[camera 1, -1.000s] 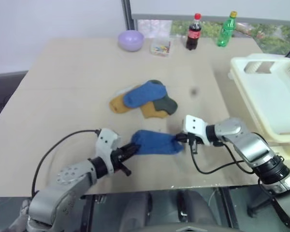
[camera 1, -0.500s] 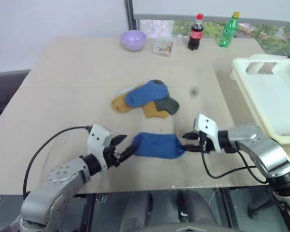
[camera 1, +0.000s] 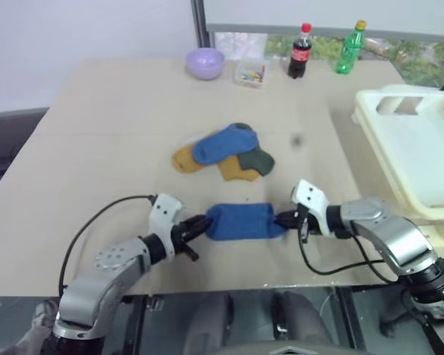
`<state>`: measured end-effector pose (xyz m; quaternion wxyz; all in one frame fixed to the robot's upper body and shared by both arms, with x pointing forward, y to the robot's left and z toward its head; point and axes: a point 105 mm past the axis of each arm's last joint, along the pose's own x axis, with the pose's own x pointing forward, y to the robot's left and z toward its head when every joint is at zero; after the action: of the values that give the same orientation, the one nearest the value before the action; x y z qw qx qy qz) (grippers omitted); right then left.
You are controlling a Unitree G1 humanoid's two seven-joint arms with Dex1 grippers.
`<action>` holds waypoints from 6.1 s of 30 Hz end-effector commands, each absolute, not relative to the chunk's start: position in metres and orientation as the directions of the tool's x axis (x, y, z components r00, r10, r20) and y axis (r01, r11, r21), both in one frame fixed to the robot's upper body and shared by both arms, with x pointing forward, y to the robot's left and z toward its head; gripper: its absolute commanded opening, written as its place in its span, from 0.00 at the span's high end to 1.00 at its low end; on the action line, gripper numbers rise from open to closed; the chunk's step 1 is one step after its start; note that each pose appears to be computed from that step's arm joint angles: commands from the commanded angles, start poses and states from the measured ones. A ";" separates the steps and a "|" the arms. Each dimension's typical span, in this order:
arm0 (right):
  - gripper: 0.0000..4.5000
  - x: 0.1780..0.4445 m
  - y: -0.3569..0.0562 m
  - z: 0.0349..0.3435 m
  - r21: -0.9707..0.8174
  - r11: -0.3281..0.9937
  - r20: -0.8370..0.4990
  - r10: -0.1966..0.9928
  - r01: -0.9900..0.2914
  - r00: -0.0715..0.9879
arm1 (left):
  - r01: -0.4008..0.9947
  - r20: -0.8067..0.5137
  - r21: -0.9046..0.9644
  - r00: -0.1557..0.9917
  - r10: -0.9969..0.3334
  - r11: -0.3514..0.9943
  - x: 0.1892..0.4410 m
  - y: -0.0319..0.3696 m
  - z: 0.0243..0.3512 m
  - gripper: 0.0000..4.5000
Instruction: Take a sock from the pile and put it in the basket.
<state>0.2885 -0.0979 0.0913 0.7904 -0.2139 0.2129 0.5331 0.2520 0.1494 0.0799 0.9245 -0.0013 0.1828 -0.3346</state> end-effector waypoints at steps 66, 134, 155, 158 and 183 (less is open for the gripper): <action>0.97 0.302 0.129 0.140 -0.380 -0.007 -0.207 0.975 -0.925 0.078 | 0.270 -0.167 -0.026 0.948 -0.271 0.962 0.263 0.247 0.118 0.22; 1.00 0.270 -0.050 0.154 -0.137 0.483 -0.217 0.837 -0.865 0.502 | 0.853 -0.251 -0.024 0.499 -0.829 0.521 0.251 0.180 0.127 0.98; 1.00 0.249 -0.066 0.137 -0.108 0.563 -0.298 0.768 -0.819 0.567 | 0.905 -0.354 0.181 0.426 -0.833 0.386 0.258 0.164 0.130 0.98; 1.00 0.248 -0.067 0.135 -0.097 0.570 -0.303 0.764 -0.816 0.570 | 0.905 -0.361 0.189 0.424 -0.830 0.381 0.263 0.161 0.132 0.98; 0.27 0.254 -0.079 0.124 -0.118 0.546 -0.330 0.766 -0.830 0.551 | 0.858 -0.341 0.045 0.494 -0.800 0.511 0.257 0.199 0.132 0.08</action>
<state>0.2526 -0.0813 0.1160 0.8734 -0.1263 0.1403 0.4489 0.2579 0.2031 0.1313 0.8564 0.1081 0.1453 -0.4834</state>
